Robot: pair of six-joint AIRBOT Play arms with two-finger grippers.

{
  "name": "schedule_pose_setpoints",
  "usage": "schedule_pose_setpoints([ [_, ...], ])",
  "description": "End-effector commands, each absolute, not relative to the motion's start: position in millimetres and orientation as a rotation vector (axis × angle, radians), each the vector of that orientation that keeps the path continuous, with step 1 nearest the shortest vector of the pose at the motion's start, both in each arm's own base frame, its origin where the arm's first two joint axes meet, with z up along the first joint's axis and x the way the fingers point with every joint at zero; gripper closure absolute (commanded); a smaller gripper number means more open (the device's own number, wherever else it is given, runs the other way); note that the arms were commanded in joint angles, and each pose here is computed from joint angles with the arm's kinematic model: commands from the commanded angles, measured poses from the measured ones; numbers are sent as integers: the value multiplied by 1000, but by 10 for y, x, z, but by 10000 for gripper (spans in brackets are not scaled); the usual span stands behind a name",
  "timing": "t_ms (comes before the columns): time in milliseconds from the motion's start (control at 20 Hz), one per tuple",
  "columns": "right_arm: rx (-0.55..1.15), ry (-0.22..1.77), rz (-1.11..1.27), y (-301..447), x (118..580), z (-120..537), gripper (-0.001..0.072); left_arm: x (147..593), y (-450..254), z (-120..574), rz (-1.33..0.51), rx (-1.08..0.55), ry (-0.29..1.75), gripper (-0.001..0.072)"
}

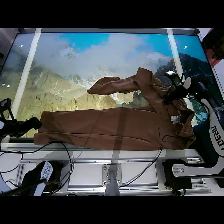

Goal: Fold the clothes and pants, and hang the long-sleeved shirts on hangers.

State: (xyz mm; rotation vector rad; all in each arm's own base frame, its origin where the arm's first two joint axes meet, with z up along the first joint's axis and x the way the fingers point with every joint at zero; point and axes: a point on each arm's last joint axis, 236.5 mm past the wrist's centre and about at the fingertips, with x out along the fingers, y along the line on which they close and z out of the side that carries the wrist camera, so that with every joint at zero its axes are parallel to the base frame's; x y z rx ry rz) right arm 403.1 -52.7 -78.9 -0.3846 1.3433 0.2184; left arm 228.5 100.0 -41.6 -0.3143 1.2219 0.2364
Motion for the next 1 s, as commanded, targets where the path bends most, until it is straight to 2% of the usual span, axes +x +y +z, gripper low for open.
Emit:
schedule_pose_setpoints([
  [0, -374, 1352, 103, -705, 4059, -804, 29, 2284, 996, -425, 235, -317, 1225, 9],
  [100, -366, 1356, 54, -777, 4054, -792, 41, 2284, 996, -425, 235, -317, 1225, 9],
  [200, -310, 1354, 2, -785, 4056, -790, 139, 2284, 996, -425, 235, -317, 1225, 9],
  [250, -281, 1353, -18, -781, 4053, -791, 149, 2284, 996, -425, 235, -317, 1225, 10],
  [350, -274, 1360, 0, -675, 4044, -801, 130, 2284, 997, -425, 235, -316, 1225, 9],
  [400, -284, 1355, 17, -595, 4061, -801, 36, 2284, 997, -425, 235, -316, 1225, 9],
  [450, -296, 1344, 33, -517, 4091, -798, 12, 2284, 997, -425, 235, -316, 1225, 9],
  [750, -311, 1420, 48, -439, 3990, -1048, 23, 2298, 1007, -420, 238, -314, 1218, 9],
  [950, -403, 1436, 31, -557, 3978, -1040, 32, 2318, 1024, -413, 242, -311, 1207, 9],
])
